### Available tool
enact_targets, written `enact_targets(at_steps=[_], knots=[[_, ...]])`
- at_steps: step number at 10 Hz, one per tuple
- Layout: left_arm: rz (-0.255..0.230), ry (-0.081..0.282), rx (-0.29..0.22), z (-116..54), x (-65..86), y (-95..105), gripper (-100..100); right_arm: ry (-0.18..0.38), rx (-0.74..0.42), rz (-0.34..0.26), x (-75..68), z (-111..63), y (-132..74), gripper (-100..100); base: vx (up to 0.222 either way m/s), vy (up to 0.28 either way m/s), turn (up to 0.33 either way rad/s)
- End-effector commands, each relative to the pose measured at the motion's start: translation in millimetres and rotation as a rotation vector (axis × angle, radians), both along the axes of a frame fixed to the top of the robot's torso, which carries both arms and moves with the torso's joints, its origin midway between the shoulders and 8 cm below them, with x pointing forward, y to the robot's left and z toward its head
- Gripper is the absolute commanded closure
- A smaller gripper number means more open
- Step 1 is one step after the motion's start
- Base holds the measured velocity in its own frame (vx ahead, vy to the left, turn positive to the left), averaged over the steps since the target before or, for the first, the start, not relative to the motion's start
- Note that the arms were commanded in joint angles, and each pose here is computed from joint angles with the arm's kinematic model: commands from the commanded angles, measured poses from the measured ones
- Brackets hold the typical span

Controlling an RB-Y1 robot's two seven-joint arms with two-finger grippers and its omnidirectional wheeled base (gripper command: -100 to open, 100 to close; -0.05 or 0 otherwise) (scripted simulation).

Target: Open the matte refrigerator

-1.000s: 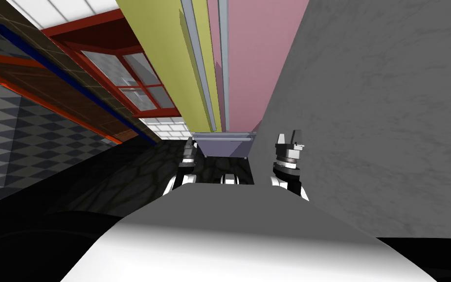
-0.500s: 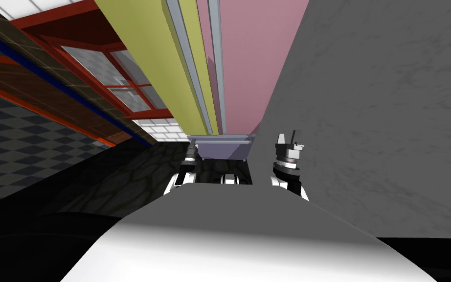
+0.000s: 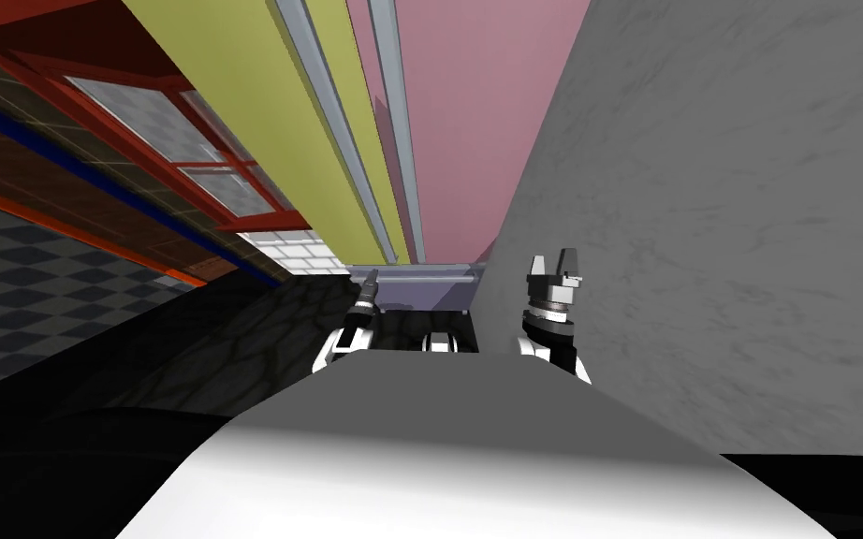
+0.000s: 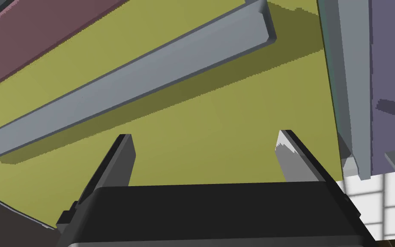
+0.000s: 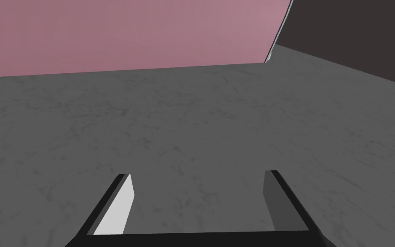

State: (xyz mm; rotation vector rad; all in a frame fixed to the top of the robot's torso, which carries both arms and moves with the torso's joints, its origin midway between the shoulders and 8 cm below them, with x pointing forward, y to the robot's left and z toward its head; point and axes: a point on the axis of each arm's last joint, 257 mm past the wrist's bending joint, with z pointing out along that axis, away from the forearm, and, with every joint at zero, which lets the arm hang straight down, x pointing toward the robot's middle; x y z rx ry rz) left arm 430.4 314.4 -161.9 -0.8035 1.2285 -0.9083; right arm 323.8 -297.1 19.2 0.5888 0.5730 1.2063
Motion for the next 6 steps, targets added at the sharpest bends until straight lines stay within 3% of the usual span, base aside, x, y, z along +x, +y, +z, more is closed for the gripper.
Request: enact_targets(at_steps=[1, 6], knots=[[0.022, 0.076, 0.084, -23.8, 9.4, 12.6, -100, 0.000, 0.000, 0.000, 0.0, 0.0, 0.0, 0, 0.179, -0.061, -0.054], [0.070, 0.203, 0.224, -62.2, 21.5, 45.0, -100, 0.000, 0.000, 0.000, 0.0, 0.0, 0.0, 0, 0.182, -0.074, -0.037]])
